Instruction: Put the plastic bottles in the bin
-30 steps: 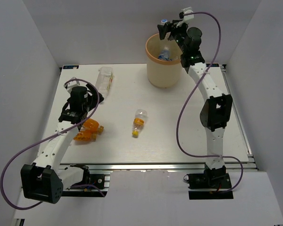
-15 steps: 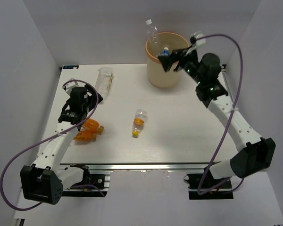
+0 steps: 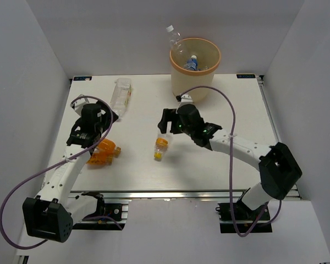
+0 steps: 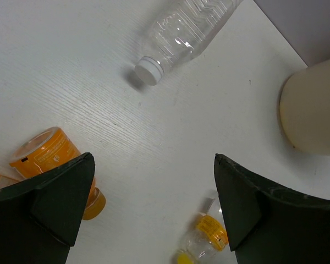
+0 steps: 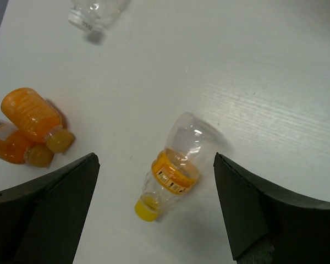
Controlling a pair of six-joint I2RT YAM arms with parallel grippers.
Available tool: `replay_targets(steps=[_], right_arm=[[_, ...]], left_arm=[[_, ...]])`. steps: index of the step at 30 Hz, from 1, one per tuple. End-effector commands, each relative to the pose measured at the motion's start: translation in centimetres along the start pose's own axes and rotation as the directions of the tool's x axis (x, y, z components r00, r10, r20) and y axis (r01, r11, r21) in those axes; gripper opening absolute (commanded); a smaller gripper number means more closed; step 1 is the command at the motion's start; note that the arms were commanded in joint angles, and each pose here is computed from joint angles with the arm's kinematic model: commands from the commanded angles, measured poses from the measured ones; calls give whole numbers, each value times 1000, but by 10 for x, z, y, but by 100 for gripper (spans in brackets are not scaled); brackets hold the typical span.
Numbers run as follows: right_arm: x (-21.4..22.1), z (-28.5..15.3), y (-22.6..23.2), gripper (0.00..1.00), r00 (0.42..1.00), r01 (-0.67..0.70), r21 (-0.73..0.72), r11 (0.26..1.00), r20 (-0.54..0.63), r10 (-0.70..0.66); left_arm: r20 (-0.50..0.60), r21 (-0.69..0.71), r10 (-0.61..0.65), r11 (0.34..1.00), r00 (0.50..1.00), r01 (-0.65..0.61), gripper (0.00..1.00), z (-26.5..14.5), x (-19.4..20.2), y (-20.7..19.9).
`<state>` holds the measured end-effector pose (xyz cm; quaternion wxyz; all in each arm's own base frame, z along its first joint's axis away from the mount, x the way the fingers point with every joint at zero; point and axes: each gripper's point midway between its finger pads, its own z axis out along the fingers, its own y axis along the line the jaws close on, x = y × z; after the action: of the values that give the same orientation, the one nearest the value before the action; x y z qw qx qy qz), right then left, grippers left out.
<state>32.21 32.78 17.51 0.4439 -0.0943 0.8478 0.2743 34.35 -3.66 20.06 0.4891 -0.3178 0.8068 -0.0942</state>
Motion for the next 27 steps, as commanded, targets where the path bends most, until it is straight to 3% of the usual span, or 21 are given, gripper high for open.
replay_targets(steps=[1, 9, 17, 24, 27], right_arm=[[6, 10, -1, 89, 994, -103, 86, 991, 52, 99], [44, 30, -2, 90, 997, -76, 157, 985, -14, 79], [93, 47, -11, 89, 987, -140, 168, 976, -60, 151], [102, 75, -2, 89, 986, -128, 149, 980, -90, 143], [103, 83, -9, 81, 990, -109, 166, 980, -69, 122]], left_arm=[[32, 2, -11, 1000, 999, 11, 98, -11, -5, 5], [77, -15, -45, 999, 996, 46, 98, -23, -9, 18], [77, -55, -73, 995, 994, 77, 98, -28, -6, 29], [42, -33, -91, 995, 995, 92, 98, -38, 5, 32], [49, -61, -101, 993, 994, 104, 98, -44, 5, 41]])
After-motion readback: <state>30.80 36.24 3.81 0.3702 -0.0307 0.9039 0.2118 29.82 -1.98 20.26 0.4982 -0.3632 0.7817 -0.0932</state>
